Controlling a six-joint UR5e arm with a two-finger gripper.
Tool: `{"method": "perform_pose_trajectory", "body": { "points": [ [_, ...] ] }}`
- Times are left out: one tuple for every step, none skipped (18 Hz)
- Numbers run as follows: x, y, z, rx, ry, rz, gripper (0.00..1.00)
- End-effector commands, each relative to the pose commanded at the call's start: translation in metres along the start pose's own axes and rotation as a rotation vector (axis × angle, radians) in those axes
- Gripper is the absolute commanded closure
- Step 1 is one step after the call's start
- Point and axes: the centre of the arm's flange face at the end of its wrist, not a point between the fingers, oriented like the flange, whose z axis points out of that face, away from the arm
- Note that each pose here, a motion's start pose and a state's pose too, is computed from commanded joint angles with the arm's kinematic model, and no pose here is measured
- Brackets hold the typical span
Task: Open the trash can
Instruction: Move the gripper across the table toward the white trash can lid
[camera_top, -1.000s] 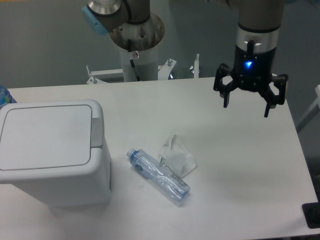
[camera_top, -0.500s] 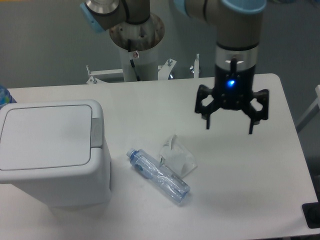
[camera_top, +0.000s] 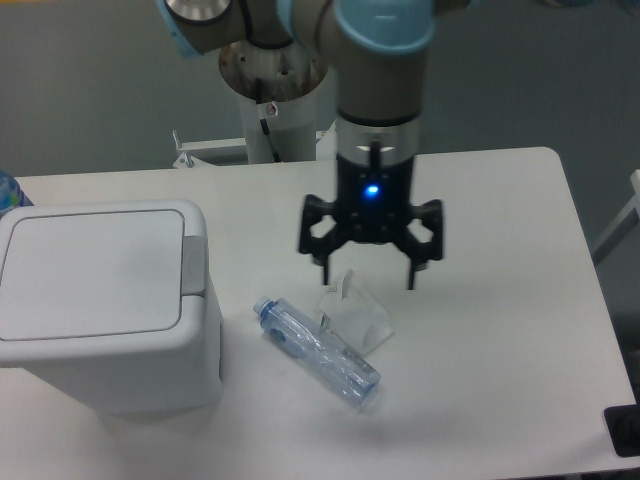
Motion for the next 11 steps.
{"method": "perform_pose_trajectory", "body": {
  "points": [
    [0.004, 0.003, 0.003, -0.007, 0.006, -0.005, 0.00],
    [0.011, 0.004, 0.005, -0.012, 0.012, -0.014, 0.00],
    [0.021, 0.007, 0.006, -0.017, 0.021, -0.024, 0.00],
    [0.027, 0.010, 0.008, -0.022, 0.027, -0.036, 0.00],
    [0.030, 0.012, 0.007, -0.021, 0.034, -0.049, 0.00],
    [0.032, 0.013, 0.007, -0.018, 0.049, -0.065, 0.00],
    [0.034, 0.013, 0.006, -0.012, 0.063, -0.082, 0.00],
    [0.036, 0.012, 0.005, -0.007, 0.084, -0.103, 0.00],
    [0.037, 0.012, 0.006, -0.007, 0.093, -0.124, 0.00],
    [0.038, 0.012, 0.003, -0.004, 0.094, -0.133, 0.00],
    [0.042, 0.013, 0.004, -0.008, 0.098, -0.129, 0.00]
  ]
}}
